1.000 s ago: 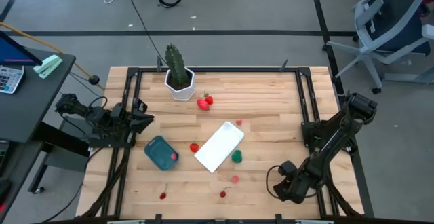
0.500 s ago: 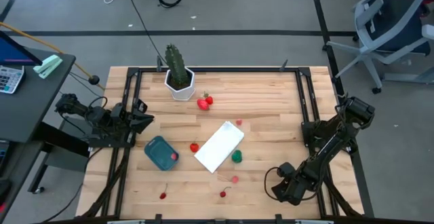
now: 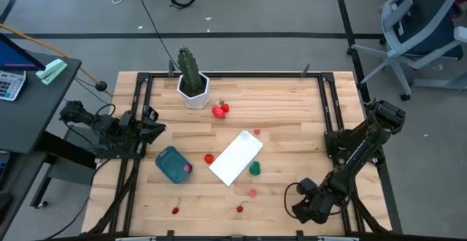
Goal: Pick and placing Produce into tupperware
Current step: Put the peach into the blue bin
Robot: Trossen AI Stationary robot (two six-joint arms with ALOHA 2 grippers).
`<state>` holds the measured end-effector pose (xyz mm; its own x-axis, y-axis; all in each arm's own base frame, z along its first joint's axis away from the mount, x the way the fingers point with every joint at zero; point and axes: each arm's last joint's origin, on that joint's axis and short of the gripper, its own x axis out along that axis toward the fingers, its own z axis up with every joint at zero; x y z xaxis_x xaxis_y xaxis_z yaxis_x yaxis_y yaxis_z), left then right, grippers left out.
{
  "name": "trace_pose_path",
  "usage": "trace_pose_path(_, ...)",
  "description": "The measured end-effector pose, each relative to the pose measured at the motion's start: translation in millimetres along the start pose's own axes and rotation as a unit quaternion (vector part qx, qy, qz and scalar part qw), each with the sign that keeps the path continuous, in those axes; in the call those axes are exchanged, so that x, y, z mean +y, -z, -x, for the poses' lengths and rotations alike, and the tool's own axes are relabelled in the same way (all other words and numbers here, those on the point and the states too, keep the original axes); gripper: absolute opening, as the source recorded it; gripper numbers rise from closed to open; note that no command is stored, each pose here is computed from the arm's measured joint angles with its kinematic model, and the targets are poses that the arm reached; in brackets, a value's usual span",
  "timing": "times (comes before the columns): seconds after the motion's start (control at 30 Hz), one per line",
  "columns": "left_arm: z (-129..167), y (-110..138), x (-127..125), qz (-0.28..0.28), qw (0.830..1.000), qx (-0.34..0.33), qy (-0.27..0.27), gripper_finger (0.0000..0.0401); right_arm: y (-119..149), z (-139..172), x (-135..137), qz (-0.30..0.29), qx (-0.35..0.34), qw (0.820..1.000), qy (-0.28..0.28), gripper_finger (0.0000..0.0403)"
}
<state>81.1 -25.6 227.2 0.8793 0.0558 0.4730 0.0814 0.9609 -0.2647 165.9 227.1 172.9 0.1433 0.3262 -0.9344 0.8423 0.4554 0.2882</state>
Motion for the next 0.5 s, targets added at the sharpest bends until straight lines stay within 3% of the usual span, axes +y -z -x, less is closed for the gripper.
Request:
trace_pose_path(0.3,0,0,0,-0.001,1.0,0.001,0.0,0.005,-1,-17,1,-0.044,-0.007,0.999,0.031,0.017)
trace_pose_path(0.5,0,0,0,-0.001,1.0,0.002,0.0,0.0052,1,-19,4,-0.045,-0.001,0.999,0.016,0.017)
